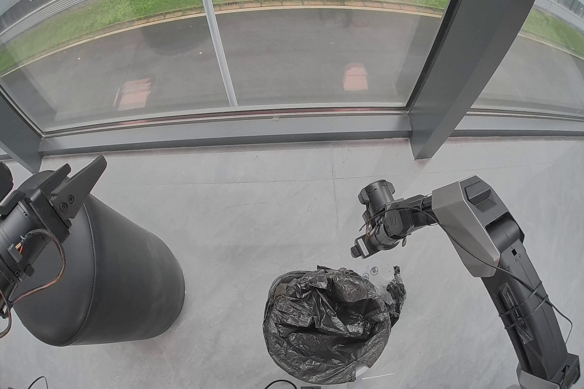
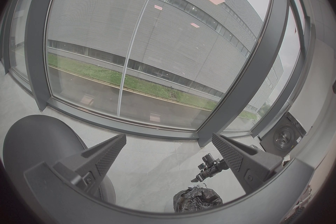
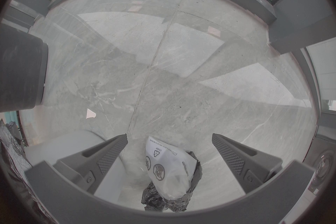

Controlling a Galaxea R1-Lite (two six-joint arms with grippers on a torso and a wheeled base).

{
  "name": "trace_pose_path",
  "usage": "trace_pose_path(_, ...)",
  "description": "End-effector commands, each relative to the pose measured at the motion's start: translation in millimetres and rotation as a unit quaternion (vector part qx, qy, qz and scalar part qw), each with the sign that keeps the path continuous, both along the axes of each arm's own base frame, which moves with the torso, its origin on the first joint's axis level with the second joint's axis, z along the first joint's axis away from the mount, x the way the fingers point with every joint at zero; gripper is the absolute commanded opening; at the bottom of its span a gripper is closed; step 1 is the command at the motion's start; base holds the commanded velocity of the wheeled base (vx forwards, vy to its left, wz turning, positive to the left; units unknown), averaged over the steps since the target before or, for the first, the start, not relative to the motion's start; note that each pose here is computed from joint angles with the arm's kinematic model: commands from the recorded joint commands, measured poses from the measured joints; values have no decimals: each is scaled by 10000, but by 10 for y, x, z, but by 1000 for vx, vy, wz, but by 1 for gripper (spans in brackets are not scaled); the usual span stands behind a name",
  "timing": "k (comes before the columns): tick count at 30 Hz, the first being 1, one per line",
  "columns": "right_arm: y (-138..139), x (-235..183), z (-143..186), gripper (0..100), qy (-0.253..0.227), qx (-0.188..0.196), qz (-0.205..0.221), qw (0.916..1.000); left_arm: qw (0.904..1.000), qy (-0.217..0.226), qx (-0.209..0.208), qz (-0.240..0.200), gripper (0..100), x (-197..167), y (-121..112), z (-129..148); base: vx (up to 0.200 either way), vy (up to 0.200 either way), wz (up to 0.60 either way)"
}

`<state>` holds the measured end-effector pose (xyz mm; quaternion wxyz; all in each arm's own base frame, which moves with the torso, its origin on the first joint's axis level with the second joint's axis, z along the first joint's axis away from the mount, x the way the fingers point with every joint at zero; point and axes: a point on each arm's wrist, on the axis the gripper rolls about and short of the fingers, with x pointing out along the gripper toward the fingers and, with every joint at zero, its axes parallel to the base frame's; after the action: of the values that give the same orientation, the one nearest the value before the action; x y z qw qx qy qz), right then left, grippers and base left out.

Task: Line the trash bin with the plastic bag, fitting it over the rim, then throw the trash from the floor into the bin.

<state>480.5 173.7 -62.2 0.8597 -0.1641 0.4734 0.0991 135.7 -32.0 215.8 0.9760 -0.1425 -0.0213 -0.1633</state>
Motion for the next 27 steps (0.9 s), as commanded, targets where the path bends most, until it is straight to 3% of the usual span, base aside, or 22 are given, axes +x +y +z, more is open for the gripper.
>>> trace_pose_path(1,-11,-6,-39,100,60,0,-47,10000,10000,52,10,-1,100,23,-6,-16,0,0,0)
trace_pose_path(8,-17,-43,-95,100,262,-75,-40,9996,10000,47,1,-1,100,20,-5,-14,0,0,0)
trace_pose_path(14,-27,-91,-367,100,524,-152,-90,9985,10000,47,1,-1,100,20,-5,-14,0,0,0)
trace_pose_path(27,-28,-112,-466,100,598,-96,-305,9977,10000,89,18,30,100,38,0,-29,0,0,0)
